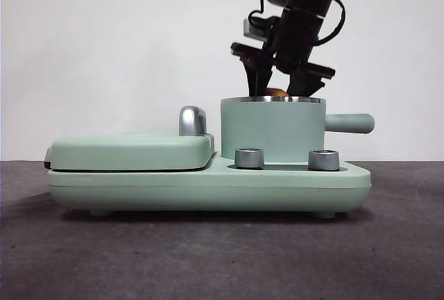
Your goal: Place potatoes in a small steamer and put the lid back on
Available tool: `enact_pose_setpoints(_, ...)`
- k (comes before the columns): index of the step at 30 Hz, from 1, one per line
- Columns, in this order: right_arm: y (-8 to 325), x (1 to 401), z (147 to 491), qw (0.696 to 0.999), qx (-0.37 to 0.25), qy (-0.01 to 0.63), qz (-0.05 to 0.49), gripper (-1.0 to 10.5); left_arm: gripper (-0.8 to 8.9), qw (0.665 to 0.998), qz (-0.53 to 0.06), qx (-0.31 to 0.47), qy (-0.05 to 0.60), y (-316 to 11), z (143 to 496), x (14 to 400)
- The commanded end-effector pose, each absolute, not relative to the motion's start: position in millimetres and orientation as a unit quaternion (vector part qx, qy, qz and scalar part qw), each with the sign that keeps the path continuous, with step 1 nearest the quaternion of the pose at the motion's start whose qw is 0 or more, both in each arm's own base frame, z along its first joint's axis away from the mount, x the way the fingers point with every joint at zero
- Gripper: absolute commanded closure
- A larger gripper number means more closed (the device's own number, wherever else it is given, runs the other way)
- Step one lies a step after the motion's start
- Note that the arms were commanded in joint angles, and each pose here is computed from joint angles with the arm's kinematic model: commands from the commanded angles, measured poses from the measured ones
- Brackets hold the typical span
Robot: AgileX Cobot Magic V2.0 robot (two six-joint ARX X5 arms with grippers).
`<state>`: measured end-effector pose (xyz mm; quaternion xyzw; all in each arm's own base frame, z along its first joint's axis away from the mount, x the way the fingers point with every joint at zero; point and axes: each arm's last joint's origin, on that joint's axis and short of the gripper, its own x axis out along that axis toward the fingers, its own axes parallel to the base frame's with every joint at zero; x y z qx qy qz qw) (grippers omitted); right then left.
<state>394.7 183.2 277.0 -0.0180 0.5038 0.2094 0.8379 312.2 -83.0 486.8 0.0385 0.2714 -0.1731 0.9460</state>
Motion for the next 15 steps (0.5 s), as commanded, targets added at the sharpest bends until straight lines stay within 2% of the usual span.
enact_pose_setpoints(1, 188.7, 398.4, 274.3, 0.838, -0.024, 0.5, 0.217, 6.8, 8.09, 0.952, -0.176, 0.042, 0.245, -83.0, 496.5, 310.9)
enact_pose_setpoints(9, 188.5, 398.2, 273.9, 0.837, -0.024, 0.502, 0.216, 6.8, 8.09, 0.952, -0.177, 0.042, 0.246, -83.4, 496.3, 311.0)
enact_pose_setpoints(15, 187.8, 396.8, 272.4, 0.832, -0.026, 0.512, 0.214, 5.6, 8.09, 0.952, -0.177, 0.043, 0.246, -83.6, 496.1, 311.0)
